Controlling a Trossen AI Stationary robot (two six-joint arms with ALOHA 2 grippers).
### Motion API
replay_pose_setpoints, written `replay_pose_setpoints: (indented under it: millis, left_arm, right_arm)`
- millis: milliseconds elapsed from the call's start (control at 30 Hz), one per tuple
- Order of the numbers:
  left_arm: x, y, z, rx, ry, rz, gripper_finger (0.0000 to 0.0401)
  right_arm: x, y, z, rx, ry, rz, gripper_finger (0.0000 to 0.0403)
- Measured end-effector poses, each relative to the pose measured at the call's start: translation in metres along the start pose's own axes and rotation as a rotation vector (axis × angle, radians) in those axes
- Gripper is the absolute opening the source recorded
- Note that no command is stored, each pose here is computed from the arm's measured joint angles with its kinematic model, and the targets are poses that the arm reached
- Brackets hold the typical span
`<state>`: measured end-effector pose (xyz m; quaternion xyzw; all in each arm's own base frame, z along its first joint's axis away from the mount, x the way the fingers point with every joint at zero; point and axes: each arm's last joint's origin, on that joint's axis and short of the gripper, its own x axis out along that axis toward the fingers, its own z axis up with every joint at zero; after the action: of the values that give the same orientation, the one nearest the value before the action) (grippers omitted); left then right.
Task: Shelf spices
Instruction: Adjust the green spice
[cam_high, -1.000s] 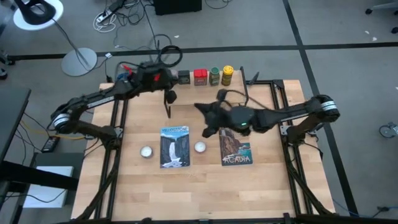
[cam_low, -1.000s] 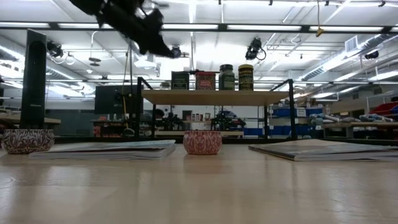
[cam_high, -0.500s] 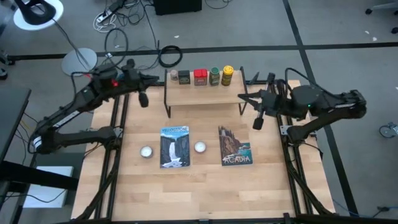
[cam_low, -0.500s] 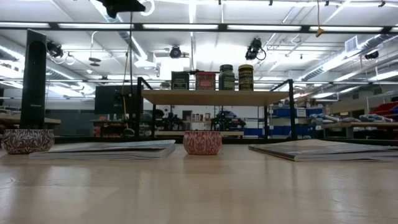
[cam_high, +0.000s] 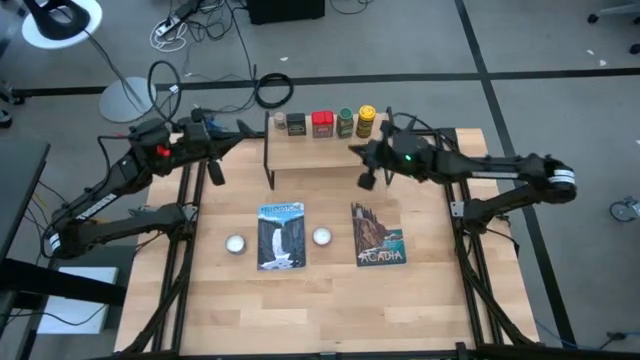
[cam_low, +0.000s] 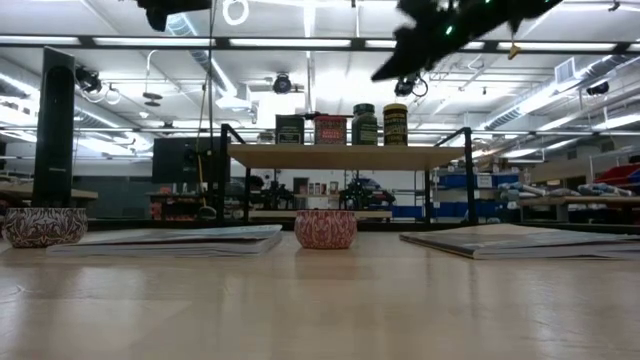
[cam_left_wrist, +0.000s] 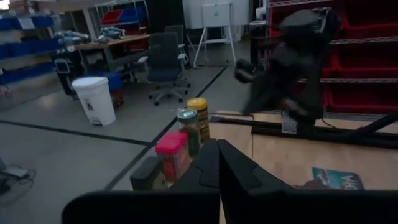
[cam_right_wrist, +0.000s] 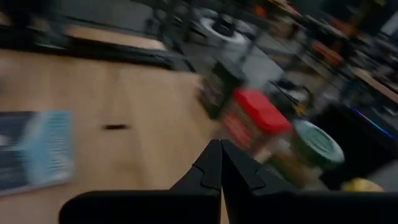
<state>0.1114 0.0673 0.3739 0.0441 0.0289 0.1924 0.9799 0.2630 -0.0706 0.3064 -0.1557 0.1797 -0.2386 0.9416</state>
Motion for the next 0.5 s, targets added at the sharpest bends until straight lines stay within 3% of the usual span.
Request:
replay_pose_setpoints:
  millis: [167,500]
  left_arm:
    - [-0.008,-0.004,-0.021,-0.040,0.026,-0.002,0.0000]
    - [-0.015,-0.008,-0.049,-0.074,0.045,0.001,0.0000]
  right_arm:
    - [0.037,-0.017,-0.026,0.021,0.073,-0.036,0.0000]
    - [0.083,-0.007,-0.056,0.007,0.122,-0.074,0.0000]
